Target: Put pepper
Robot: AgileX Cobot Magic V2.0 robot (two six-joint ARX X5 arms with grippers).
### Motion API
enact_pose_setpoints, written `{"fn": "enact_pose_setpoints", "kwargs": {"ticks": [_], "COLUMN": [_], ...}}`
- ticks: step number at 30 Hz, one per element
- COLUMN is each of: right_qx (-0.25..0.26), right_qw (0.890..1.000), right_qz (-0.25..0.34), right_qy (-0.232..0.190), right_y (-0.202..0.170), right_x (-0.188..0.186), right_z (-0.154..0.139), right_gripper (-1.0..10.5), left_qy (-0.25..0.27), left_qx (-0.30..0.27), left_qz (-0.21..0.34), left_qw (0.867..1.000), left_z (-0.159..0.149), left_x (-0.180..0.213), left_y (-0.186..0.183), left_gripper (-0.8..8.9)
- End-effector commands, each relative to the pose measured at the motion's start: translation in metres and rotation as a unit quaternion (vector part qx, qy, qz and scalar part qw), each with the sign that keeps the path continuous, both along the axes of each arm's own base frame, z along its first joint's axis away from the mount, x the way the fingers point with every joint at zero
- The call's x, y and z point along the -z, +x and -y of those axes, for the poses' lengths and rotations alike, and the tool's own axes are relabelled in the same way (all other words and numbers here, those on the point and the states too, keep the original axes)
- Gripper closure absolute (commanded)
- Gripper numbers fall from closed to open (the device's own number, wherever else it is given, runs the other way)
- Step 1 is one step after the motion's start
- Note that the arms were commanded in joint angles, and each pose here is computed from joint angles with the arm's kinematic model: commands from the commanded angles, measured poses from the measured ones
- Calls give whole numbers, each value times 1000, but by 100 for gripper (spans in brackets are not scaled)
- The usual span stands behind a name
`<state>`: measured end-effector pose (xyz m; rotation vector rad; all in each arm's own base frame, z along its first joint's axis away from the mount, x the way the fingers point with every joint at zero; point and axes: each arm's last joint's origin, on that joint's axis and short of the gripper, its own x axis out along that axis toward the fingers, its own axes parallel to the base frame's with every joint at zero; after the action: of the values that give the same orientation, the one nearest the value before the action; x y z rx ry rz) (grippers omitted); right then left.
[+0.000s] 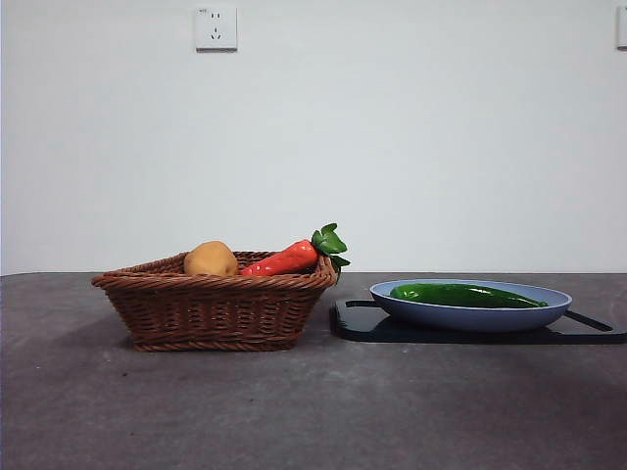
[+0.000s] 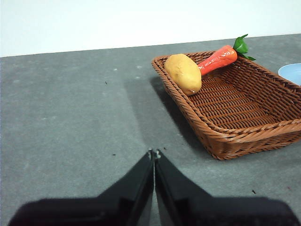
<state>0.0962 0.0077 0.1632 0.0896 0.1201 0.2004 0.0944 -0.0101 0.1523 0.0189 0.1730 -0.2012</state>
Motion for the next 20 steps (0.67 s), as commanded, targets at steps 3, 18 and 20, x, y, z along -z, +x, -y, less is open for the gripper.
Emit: {"fn": "enact_pose_setpoints", "kwargs": {"ticks": [3, 18, 20], "right_qx": [2, 2, 2], "right_qw": [1000, 1000, 1000], "right_qz": [-1, -21, -22], "right_qy": [4, 3, 3], "right_y": [1, -1, -1], "right_x": [8, 12, 12], "right_z": [0, 0, 0], "right_gripper": [936, 936, 936], "left_qy": [-2, -3, -2], "left_qx": [-1, -1, -1], "left_qz": [-4, -4, -4], "left_qw": [1000, 1000, 1000], "left_z": [0, 0, 0], "left_x": [2, 2, 2], "left_y": [0, 0, 0], "left_gripper": [805, 805, 805]}}
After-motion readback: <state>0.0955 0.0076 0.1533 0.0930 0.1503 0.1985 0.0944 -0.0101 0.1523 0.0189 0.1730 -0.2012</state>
